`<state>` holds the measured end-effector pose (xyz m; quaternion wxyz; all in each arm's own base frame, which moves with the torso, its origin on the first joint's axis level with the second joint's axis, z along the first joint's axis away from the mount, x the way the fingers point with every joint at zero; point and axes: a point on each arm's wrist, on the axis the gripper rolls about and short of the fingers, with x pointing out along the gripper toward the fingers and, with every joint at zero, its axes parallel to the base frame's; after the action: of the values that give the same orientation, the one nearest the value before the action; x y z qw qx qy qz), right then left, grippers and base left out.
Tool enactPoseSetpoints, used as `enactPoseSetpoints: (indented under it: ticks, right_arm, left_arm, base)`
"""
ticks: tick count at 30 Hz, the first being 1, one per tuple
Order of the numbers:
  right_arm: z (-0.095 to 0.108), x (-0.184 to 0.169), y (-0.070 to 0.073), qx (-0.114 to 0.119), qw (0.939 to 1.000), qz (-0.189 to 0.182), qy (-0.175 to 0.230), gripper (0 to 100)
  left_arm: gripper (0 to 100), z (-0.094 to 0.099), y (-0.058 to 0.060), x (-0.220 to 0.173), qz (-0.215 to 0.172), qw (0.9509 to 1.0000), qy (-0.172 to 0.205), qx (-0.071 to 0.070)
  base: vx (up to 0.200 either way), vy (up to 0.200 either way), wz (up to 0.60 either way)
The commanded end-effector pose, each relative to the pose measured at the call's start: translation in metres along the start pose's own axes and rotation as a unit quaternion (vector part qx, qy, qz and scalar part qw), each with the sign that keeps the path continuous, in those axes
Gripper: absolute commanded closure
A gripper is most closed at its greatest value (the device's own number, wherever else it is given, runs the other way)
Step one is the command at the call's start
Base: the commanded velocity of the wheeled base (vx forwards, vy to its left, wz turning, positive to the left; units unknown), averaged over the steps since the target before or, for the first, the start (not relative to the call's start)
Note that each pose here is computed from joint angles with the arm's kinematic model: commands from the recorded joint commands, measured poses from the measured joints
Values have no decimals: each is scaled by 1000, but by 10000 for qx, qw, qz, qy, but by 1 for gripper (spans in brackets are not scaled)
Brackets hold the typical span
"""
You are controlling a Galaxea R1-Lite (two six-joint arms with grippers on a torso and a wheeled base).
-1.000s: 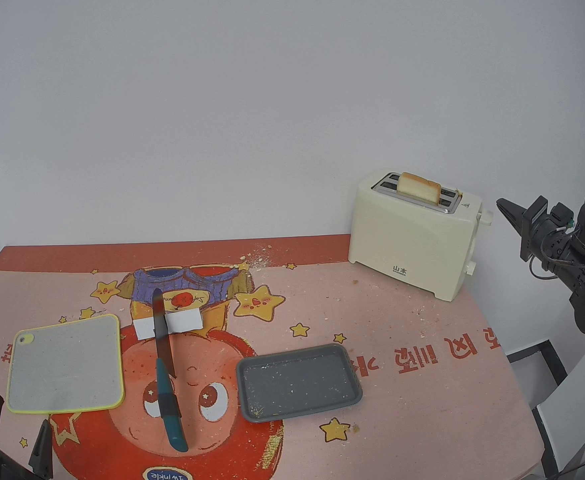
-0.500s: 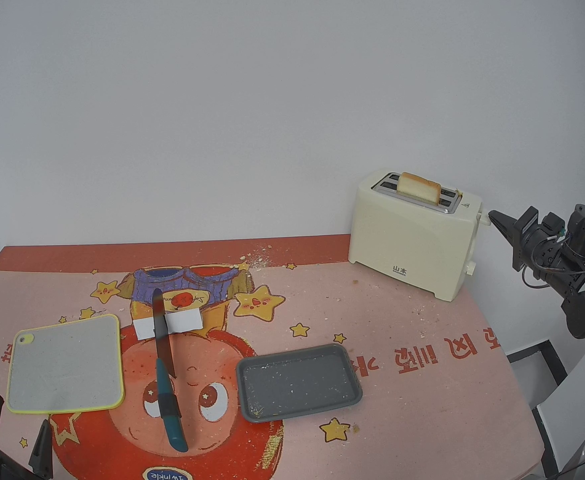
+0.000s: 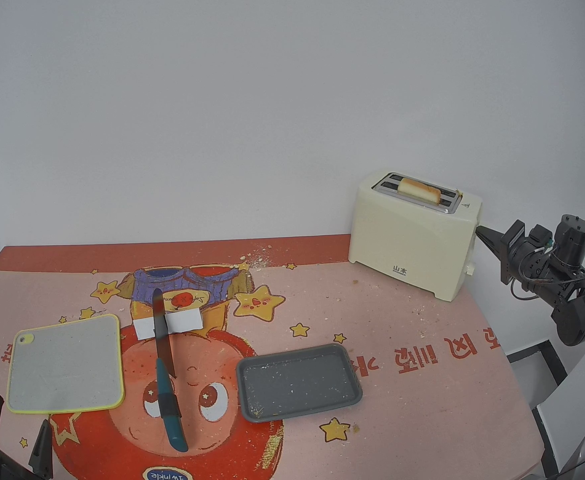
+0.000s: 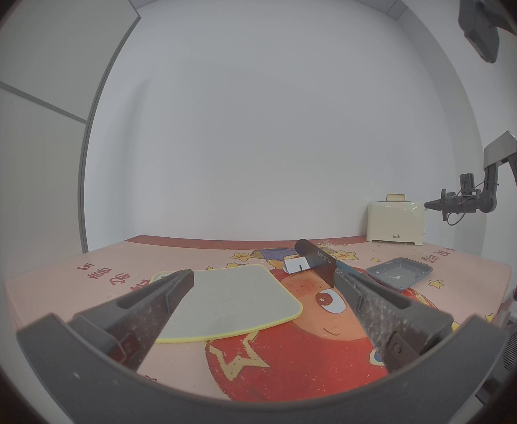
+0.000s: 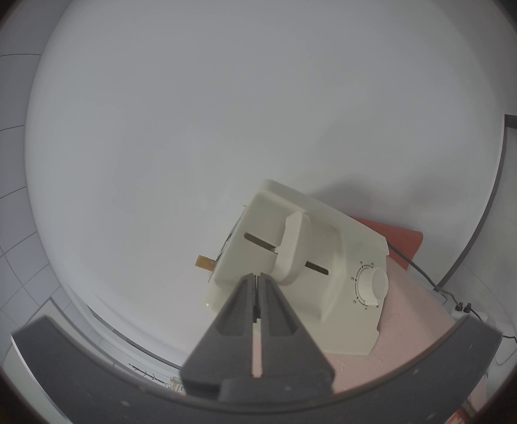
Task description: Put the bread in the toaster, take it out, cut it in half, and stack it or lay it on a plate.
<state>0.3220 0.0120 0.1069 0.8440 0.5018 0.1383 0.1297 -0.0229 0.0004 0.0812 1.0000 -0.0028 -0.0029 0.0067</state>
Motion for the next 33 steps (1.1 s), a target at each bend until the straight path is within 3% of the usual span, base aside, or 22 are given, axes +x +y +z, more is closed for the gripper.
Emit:
enactPoseSetpoints:
  ticks: [1,17,27,33]
  right_arm:
    - [-3,4,-8,50,9999,-118,71,100]
    - [-11,3,-3,28,9998,-63,180,100]
    - [-9,-12,24,-205,9984,525,-40,100]
    - [-2,-13,25,-232,9980,559,-174,100]
  left_arm:
    - [0,-5,0,0,2,10000,29,-3]
    - [0,-5,0,1,2,10000,36,-2]
    - [0,-5,0,1,2,10000,36,-2]
    - [0,-5,0,1,2,10000,36,-2]
  base:
    - [0,0,0]
    - [0,0,0]
    - [0,0,0]
    - [0,0,0]
